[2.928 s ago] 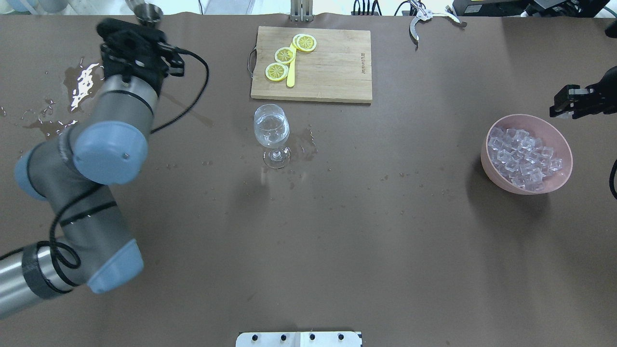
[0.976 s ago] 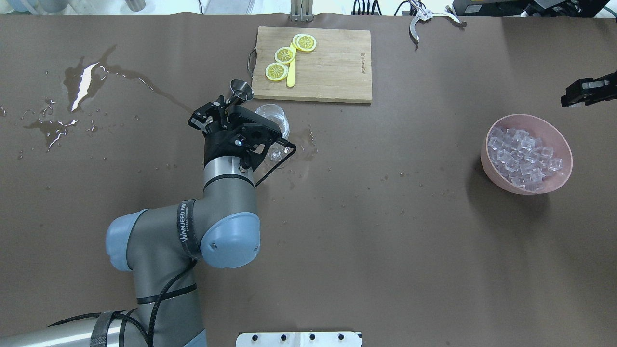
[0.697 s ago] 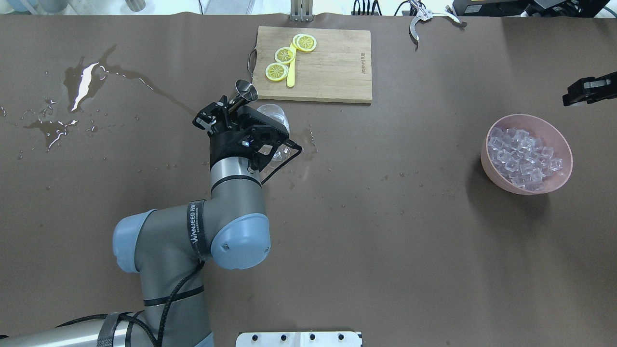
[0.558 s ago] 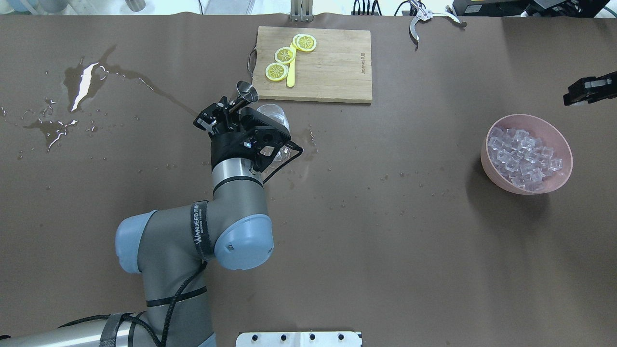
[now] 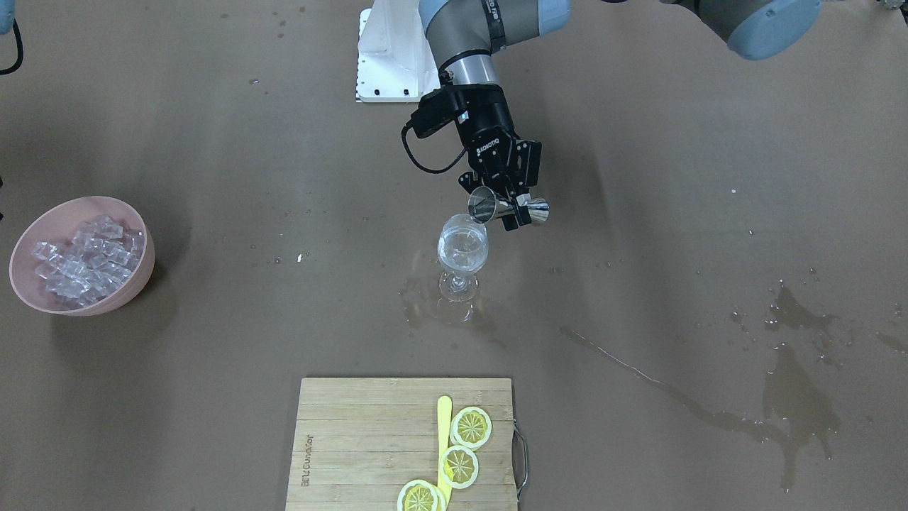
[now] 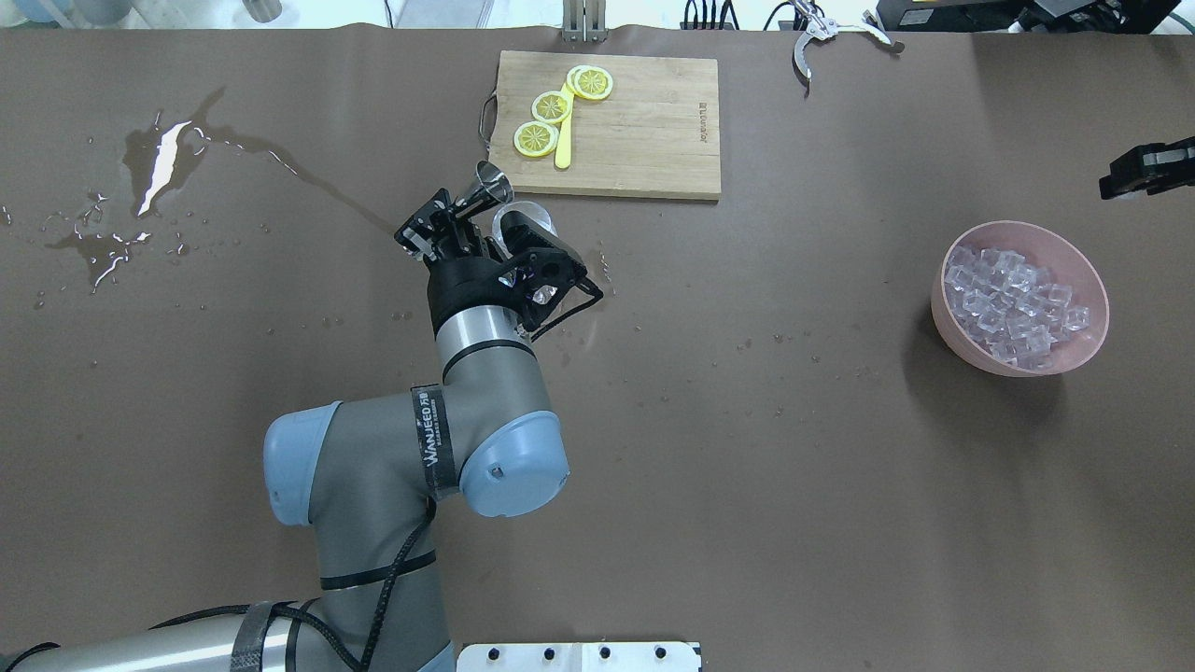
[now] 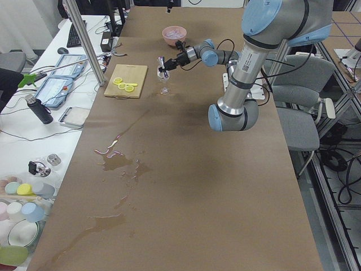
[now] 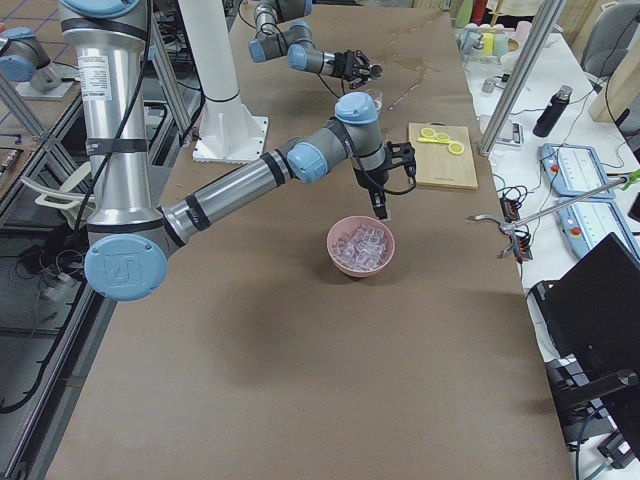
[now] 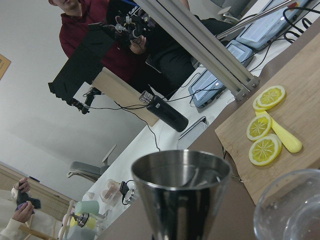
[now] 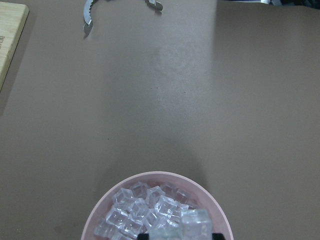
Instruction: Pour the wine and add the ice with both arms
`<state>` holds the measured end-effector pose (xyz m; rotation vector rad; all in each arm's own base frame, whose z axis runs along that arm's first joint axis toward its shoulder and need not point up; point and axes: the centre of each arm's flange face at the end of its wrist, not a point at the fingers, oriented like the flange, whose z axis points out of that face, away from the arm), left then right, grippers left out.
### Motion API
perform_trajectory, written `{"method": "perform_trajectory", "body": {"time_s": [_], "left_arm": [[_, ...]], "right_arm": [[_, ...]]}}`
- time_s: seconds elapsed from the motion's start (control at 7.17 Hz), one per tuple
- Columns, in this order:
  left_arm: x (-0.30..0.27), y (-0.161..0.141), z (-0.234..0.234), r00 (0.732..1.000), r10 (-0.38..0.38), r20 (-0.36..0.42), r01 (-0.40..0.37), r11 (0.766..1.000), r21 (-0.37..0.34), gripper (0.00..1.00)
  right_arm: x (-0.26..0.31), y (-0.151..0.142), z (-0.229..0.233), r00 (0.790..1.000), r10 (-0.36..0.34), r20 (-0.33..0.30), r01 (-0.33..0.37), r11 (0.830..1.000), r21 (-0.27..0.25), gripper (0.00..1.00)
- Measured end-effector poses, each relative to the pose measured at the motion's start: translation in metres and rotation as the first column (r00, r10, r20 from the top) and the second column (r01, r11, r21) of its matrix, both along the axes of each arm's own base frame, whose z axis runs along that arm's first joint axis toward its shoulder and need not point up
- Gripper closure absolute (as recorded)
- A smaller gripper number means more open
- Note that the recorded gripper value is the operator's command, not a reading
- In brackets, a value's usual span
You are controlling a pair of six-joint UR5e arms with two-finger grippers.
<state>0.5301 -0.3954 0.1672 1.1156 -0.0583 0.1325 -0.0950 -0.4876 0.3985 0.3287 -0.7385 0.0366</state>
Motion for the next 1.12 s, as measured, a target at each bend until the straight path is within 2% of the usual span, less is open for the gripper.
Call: {"method": "perform_trajectory", "body": {"time_s": [0.42, 1.12], "left_arm": [[0.001, 0.0, 0.004, 0.995, -0.002, 0.103, 0.005, 1.0, -0.023, 1.0], [0.012, -0.002, -0.002, 0.973, -0.004, 0.231, 0.014, 0.999, -0.042, 1.0]], "right_arm": [[0.001, 0.0, -0.002, 1.0, 0.001, 0.001, -0.001, 1.0, 0.006, 1.0], [0.006, 0.003, -0.004, 1.0, -0.004, -0.003, 0.004, 1.0, 0.02, 1.0]]}}
